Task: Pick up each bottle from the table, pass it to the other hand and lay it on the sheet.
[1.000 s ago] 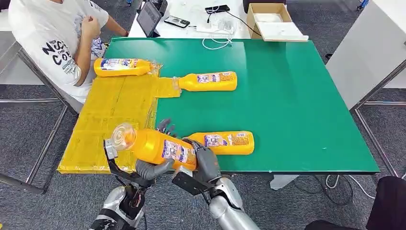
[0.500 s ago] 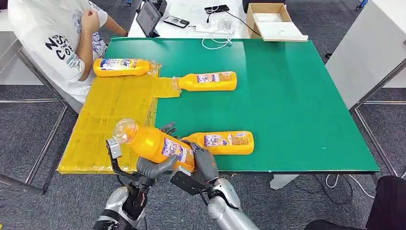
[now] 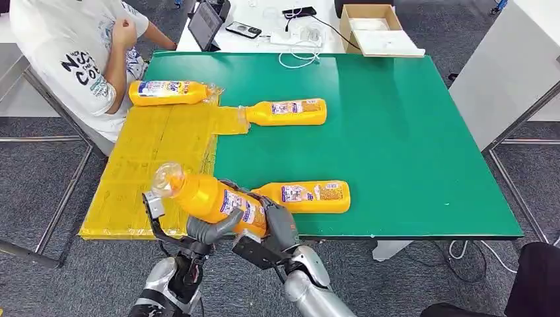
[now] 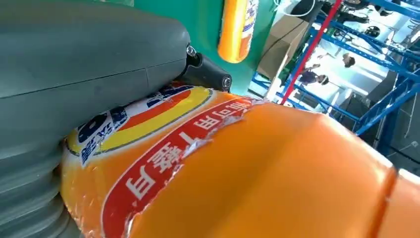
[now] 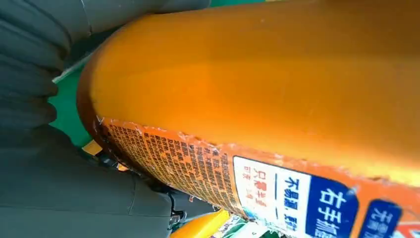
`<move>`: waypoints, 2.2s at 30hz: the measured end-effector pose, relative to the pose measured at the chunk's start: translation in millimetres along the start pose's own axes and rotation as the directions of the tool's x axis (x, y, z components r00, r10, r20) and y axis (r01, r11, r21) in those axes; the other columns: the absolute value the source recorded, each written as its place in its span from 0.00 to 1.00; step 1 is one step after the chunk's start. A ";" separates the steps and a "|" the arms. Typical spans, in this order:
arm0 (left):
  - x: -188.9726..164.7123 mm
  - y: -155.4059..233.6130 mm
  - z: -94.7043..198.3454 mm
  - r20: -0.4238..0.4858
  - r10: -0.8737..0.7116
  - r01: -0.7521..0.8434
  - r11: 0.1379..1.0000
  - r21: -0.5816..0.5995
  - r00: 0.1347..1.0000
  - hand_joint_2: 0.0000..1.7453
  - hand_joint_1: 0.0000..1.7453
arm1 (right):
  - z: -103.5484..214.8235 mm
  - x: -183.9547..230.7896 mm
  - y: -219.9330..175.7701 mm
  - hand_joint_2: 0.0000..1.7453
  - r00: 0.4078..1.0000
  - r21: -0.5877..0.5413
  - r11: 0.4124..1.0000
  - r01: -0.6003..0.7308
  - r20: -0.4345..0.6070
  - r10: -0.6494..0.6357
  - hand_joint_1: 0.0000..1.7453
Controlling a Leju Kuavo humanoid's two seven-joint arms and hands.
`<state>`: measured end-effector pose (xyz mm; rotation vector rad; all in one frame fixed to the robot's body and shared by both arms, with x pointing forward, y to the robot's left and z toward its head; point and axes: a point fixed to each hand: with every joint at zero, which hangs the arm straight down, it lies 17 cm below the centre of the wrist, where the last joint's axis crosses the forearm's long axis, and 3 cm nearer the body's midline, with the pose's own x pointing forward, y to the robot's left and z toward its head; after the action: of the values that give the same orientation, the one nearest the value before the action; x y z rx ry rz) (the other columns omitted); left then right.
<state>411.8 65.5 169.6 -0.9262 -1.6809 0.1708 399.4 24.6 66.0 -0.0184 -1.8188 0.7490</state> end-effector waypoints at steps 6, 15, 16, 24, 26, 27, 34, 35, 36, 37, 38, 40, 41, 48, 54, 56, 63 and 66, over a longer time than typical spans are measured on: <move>0.8 1.2 0.5 0.002 0.009 -0.009 1.000 0.006 1.000 1.00 1.00 | -0.2 1.3 1.1 1.00 1.000 0.003 1.000 -0.001 0.004 0.001 1.00; 6.2 2.9 -2.5 0.022 0.006 -0.007 1.000 0.027 1.000 1.00 1.00 | 1.9 6.4 3.7 0.00 0.999 0.008 1.000 0.003 0.034 -0.003 0.00; 8.6 5.0 -4.2 0.034 -0.022 0.021 0.999 0.041 0.999 1.00 1.00 | 3.2 7.7 3.5 0.00 0.999 0.004 1.000 0.011 0.040 -0.011 0.00; 72.4 36.8 -40.8 0.198 -0.400 0.343 0.900 0.269 0.895 1.00 1.00 | 9.4 50.6 -28.6 0.00 0.978 -0.117 0.980 0.161 0.150 -0.143 0.00; 97.1 50.4 -47.2 0.238 -0.450 0.361 0.869 0.337 0.861 1.00 1.00 | 11.2 62.6 -43.6 0.00 0.968 -0.161 0.967 0.197 0.188 -0.166 0.00; 107.5 55.0 -49.7 0.255 -0.466 0.363 0.859 0.362 0.847 1.00 1.00 | 11.9 66.7 -52.0 0.00 0.963 -0.185 0.959 0.215 0.204 -0.176 0.00; 157.9 74.9 -61.0 0.318 -0.544 0.365 0.800 0.477 0.777 1.00 1.00 | 13.4 86.7 -84.0 0.00 0.940 -0.256 0.930 0.263 0.285 -0.187 0.00; 164.5 76.8 -60.5 0.319 -0.583 0.388 0.773 0.502 0.747 1.00 1.00 | 13.9 89.1 -86.6 0.00 0.937 -0.264 0.927 0.267 0.297 -0.185 0.00; 171.4 78.1 -59.1 0.310 -0.644 0.429 0.726 0.537 0.700 1.00 1.00 | 14.9 92.3 -90.4 0.00 0.933 -0.276 0.922 0.271 0.311 -0.181 0.00; 178.4 78.4 -57.5 0.297 -0.708 0.474 0.669 0.572 0.641 1.00 1.00 | 16.0 95.6 -94.9 0.00 0.929 -0.291 0.917 0.274 0.325 -0.175 0.00; 184.8 78.6 -56.3 0.274 -0.773 0.524 0.602 0.603 0.572 1.00 1.00 | 16.8 98.2 -99.7 0.00 0.927 -0.308 0.910 0.277 0.335 -0.169 0.00; 191.7 80.5 -58.4 0.175 -0.908 0.648 0.397 0.650 0.381 1.00 1.00 | 20.3 104.3 -115.9 0.00 0.923 -0.367 0.884 0.290 0.352 -0.156 0.00; 191.8 82.8 -61.1 0.122 -0.952 0.698 0.290 0.654 0.282 1.00 1.00 | 22.7 108.0 -125.1 0.00 0.922 -0.402 0.868 0.292 0.360 -0.143 0.00; 133.1 122.2 -74.9 -0.086 -0.957 0.880 -0.288 0.377 -0.276 1.00 1.00 | 33.0 125.8 -162.4 0.00 0.907 -0.507 0.796 0.330 0.405 -0.118 0.00; 119.2 161.9 -70.3 -0.195 -0.918 0.883 -0.387 0.266 -0.344 1.00 1.00 | 35.4 128.0 -171.0 0.00 0.900 -0.522 0.776 0.353 0.416 -0.129 0.00; 105.0 179.8 -64.5 -0.220 -0.880 0.871 -0.459 0.175 -0.420 1.00 1.00 | 36.0 127.9 -174.6 1.00 0.897 -0.528 0.767 0.365 0.419 -0.138 0.00; 68.6 232.5 -37.5 -0.271 -0.832 0.869 -0.492 -0.045 -0.485 1.00 1.00 | 36.3 126.4 -179.0 1.00 0.892 -0.529 0.758 0.382 0.424 -0.154 0.00; 56.3 248.5 -26.4 -0.294 -0.830 0.880 -0.460 -0.117 -0.473 1.00 1.00 | 35.8 126.2 -178.6 1.00 0.890 -0.522 0.760 0.386 0.427 -0.159 0.00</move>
<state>552.7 261.3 83.4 1.1126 -1.5044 -1.0445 380.6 -89.4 255.1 -0.0225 -2.2845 -0.0746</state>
